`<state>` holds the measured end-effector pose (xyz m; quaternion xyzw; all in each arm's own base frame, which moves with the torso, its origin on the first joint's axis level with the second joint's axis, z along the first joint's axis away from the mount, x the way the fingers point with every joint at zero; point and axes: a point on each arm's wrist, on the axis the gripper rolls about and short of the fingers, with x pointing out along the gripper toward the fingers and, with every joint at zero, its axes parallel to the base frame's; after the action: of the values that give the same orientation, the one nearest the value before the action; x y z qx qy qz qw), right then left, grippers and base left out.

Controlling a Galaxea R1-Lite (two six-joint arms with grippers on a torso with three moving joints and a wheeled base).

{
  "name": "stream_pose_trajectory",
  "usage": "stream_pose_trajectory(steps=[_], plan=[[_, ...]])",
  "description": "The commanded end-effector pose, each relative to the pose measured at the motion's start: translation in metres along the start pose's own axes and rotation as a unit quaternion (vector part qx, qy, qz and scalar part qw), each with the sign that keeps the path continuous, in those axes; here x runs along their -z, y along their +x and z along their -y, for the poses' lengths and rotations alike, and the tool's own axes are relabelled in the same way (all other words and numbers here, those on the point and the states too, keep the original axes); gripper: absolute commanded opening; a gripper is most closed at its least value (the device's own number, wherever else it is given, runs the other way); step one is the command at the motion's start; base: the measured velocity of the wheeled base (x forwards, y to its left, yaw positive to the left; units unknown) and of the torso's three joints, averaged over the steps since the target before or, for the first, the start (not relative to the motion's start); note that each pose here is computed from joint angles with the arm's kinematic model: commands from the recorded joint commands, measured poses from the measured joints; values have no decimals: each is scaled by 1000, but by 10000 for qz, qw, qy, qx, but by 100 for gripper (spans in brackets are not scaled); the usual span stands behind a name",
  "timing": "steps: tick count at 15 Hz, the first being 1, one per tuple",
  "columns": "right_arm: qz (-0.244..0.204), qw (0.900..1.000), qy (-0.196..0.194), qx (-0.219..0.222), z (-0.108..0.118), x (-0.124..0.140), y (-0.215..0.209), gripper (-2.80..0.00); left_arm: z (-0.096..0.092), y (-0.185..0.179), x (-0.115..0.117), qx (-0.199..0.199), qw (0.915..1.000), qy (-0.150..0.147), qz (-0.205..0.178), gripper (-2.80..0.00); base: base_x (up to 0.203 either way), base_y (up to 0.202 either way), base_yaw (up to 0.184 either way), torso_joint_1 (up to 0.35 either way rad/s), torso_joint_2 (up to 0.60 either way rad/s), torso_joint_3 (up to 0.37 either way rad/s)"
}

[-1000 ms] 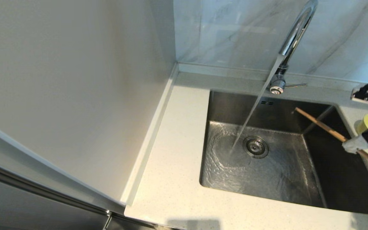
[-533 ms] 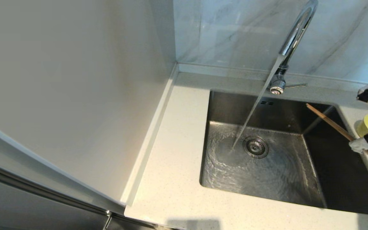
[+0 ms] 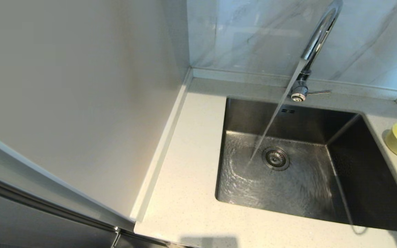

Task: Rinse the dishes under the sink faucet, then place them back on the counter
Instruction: Place the chopsticks on the table

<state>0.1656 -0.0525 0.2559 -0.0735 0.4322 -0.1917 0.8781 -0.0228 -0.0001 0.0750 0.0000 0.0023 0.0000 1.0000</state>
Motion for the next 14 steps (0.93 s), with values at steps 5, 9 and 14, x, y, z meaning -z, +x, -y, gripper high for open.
stream_pose_trajectory(steps=[5,9,14], plan=[[-628,9944,559,640,18,33,26,-280,0,0,0,0,10000,5,0,-280,0,0,0,0,0,0],[-946,9879,866,867,24,55,82,-280,0,0,0,3,10000,0,0,-280,0,0,0,0,0,0],[-1107,9829,1163,904,41,71,97,-280,0,0,0,0,10000,0,0,-280,0,0,0,0,0,0]])
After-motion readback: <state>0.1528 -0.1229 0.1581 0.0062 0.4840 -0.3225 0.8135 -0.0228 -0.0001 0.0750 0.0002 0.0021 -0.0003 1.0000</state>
